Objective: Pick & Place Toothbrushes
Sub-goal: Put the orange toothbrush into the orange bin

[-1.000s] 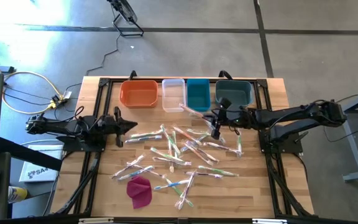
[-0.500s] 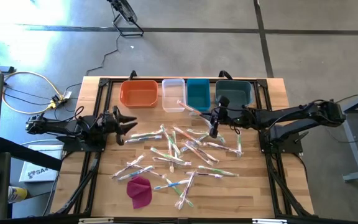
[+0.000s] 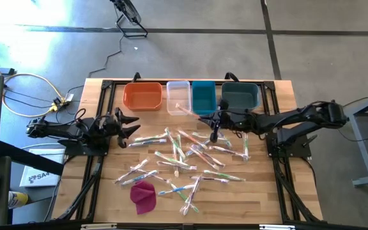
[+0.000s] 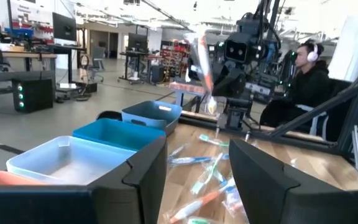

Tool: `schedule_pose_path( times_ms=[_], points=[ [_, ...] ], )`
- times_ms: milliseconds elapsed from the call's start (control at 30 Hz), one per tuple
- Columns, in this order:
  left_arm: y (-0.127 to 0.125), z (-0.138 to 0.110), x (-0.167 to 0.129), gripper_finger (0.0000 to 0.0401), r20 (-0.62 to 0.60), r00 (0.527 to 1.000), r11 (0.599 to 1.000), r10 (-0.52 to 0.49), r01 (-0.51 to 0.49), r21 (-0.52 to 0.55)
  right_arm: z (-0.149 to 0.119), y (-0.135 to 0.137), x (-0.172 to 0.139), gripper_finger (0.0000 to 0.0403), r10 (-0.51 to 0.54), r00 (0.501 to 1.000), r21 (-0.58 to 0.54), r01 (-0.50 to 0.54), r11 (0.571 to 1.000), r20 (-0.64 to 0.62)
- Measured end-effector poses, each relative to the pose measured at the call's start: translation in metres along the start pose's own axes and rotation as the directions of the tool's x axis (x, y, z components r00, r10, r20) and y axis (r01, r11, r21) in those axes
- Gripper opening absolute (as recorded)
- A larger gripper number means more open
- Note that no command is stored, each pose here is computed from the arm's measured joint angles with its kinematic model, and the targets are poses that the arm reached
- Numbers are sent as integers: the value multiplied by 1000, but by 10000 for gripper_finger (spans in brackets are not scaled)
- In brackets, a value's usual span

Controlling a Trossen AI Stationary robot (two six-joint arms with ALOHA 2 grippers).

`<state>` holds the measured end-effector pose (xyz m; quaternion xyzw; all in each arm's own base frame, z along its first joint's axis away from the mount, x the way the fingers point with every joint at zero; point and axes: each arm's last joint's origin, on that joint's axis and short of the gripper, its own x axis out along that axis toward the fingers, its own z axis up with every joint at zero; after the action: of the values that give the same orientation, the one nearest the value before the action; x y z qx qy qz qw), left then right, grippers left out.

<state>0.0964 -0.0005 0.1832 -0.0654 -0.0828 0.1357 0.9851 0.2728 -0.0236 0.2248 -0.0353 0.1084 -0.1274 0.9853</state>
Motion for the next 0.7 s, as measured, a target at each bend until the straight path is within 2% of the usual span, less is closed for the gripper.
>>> schedule_pose_path(
  times_ms=[400,700],
  points=[
    [-1,-3,3,171,-27,1000,998,3,-4,-65,-17,7,25,13,22,999,8,-23,1000,50],
    [-6,-1,13,171,-2,1000,999,0,0,-46,-17,7,27,13,19,997,13,-20,1000,75]
  ],
)
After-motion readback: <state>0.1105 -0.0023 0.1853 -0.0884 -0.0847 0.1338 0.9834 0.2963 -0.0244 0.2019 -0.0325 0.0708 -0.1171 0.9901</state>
